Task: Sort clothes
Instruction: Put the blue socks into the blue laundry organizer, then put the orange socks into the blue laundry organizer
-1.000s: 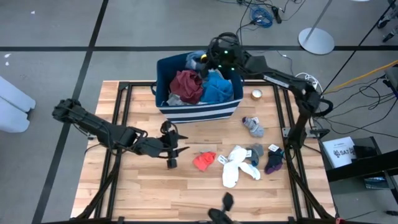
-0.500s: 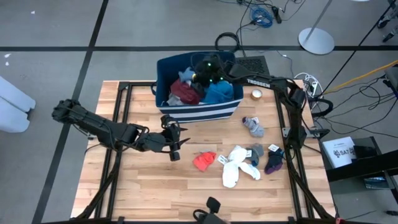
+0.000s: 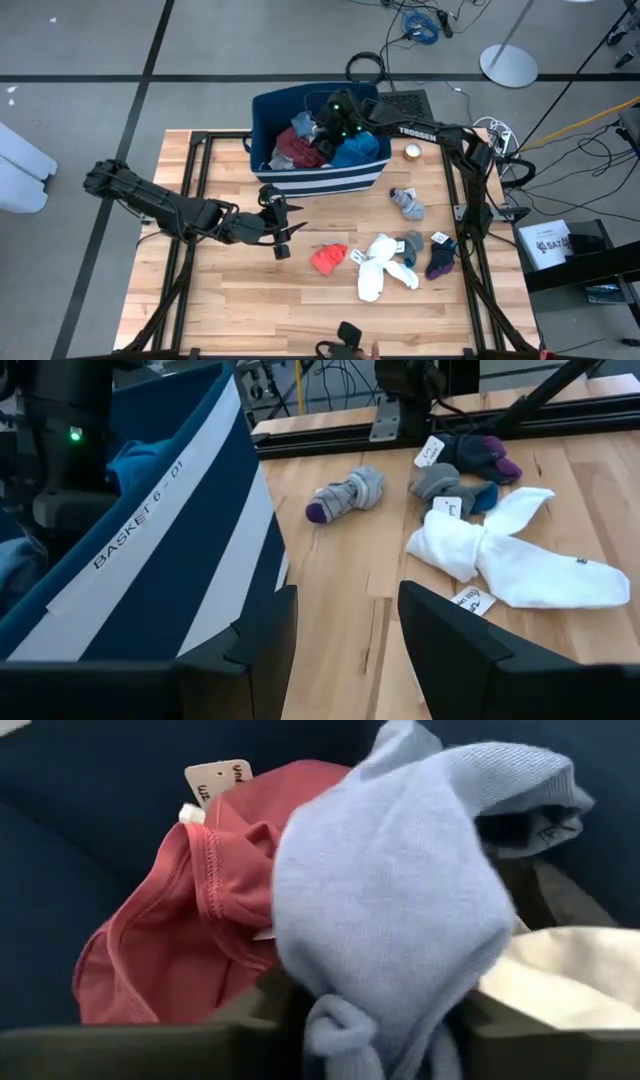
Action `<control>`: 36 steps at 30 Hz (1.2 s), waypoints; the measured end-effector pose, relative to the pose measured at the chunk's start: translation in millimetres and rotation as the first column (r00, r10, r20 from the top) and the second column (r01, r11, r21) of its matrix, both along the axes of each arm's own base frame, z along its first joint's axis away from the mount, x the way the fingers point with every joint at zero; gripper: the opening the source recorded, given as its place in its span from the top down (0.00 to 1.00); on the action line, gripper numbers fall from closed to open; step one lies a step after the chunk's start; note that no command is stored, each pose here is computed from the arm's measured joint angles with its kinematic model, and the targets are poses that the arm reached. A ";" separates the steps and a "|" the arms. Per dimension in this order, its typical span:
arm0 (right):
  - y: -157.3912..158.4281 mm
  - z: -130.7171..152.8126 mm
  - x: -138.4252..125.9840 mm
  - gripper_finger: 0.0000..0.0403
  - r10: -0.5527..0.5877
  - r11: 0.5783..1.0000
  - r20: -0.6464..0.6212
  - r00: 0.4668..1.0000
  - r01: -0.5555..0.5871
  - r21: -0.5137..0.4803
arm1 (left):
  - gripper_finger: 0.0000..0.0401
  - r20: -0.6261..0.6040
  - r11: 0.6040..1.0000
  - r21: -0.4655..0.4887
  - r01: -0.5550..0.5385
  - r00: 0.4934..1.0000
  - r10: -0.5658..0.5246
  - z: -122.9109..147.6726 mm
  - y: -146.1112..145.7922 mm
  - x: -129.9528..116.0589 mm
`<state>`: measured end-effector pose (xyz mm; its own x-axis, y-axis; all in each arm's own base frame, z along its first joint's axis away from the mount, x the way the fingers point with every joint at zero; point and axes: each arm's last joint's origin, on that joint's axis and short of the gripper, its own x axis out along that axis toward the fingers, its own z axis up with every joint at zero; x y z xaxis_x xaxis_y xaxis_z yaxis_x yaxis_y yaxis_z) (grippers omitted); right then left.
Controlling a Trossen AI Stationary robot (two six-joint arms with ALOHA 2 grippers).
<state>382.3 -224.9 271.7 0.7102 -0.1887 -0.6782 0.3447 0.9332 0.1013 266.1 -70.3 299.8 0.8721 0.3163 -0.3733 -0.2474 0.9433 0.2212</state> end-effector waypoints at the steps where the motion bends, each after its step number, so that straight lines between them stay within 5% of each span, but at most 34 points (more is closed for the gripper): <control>1: 0.6 2.0 -1.0 0.63 -0.004 1.000 0.002 1.000 0.004 0.002 | 0.54 0.001 1.000 -0.001 0.000 1.000 0.000 0.1 -0.1 0.0; 7: 7.3 32.0 -12.4 0.35 -0.004 0.999 0.065 0.998 0.006 -0.035 | 0.54 0.006 1.000 -0.002 0.000 1.000 0.000 0.5 -0.1 0.2; 13: 18.2 65.6 -30.3 0.19 0.005 0.997 0.117 0.993 0.003 -0.072 | 0.54 0.015 1.000 -0.005 0.001 1.000 -0.001 1.3 -0.2 0.6; 24: 55.0 126.1 -87.2 0.16 -0.020 0.999 0.144 0.989 0.026 -0.039 | 0.54 0.006 1.000 -0.011 0.013 1.000 -0.013 -0.4 -0.9 2.0; 36: 131.9 153.8 -128.8 0.16 0.066 0.992 0.062 0.996 -0.072 0.104 | 0.54 -0.064 0.965 -0.128 0.228 0.969 -0.238 -32.0 -11.5 31.6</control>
<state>253.5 -93.0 425.5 0.7579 -0.0677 -0.6489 0.2709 0.9375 0.2186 297.8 -81.8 267.8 0.8831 0.0569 -0.4658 -0.0040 0.9935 0.1138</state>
